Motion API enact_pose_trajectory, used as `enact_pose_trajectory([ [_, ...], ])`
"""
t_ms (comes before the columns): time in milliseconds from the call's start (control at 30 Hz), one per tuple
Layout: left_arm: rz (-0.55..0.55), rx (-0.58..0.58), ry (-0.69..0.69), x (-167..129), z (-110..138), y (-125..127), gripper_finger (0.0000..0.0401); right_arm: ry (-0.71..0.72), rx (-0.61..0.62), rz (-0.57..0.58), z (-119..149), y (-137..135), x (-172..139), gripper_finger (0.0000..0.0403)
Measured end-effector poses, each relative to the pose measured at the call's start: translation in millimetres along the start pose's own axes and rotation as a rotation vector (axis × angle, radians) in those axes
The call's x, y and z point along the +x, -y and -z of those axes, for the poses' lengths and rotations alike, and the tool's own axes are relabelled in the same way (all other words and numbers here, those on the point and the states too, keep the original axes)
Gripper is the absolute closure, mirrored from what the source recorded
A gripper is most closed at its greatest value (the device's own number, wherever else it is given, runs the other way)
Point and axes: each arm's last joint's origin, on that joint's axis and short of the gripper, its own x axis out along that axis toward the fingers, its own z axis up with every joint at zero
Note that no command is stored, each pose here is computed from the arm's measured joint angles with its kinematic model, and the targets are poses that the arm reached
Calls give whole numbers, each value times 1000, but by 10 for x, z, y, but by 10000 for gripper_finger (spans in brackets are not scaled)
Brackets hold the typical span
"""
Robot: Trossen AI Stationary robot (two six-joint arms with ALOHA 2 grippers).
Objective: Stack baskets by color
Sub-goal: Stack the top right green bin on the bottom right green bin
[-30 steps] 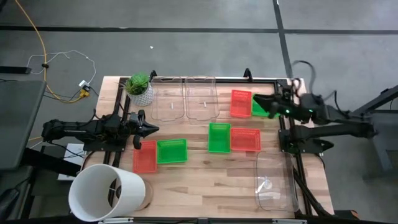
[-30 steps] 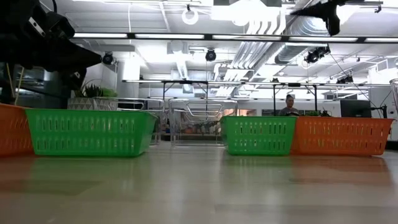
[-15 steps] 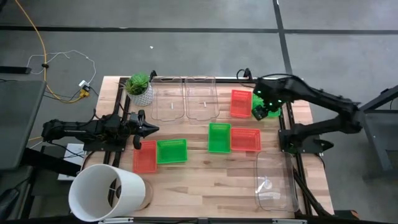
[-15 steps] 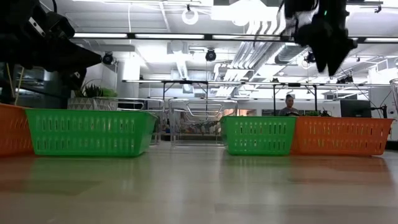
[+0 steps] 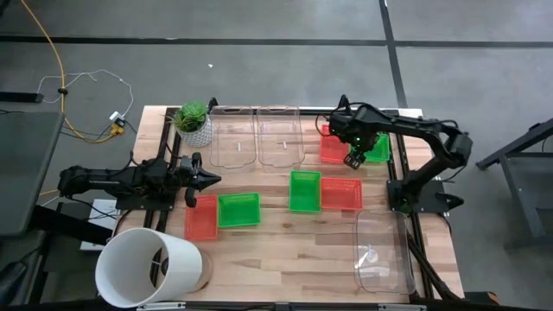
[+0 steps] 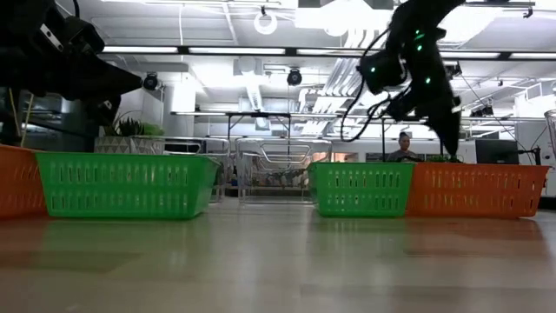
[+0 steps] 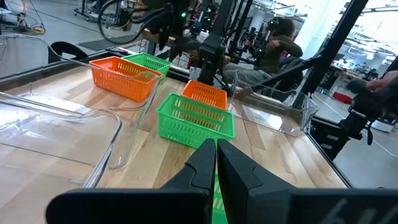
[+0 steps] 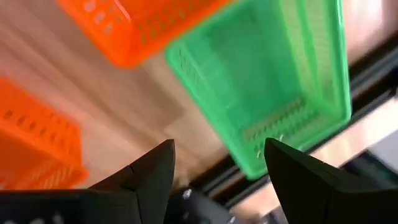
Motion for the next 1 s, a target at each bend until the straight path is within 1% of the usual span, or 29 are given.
enact_pose_trajectory([
  [100, 0, 0, 0, 0, 1, 0, 396, 35, -90, 22, -76, -28, 113, 167],
  [200, 0, 0, 0, 0, 0, 0, 396, 62, -148, 26, -46, -44, 223, 167],
  [433, 0, 0, 0, 0, 0, 0, 396, 173, -155, 16, 90, -61, 365, 167],
  [600, 0, 0, 0, 0, 0, 0, 396, 176, -154, 17, 129, -91, 527, 167],
  [733, 0, 0, 0, 0, 1, 0, 396, 178, -158, 42, 105, -91, 550, 170],
  [800, 0, 0, 0, 0, 1, 0, 396, 183, -158, 51, 97, -82, 545, 186],
  [867, 0, 0, 0, 0, -1, 0, 396, 177, -153, 52, 100, -69, 549, 217],
  [933, 0, 0, 0, 0, 1, 0, 396, 175, -148, 51, 101, -60, 551, 267],
  [1000, 0, 0, 0, 0, 1, 0, 396, 175, -146, 50, 106, -59, 547, 328],
])
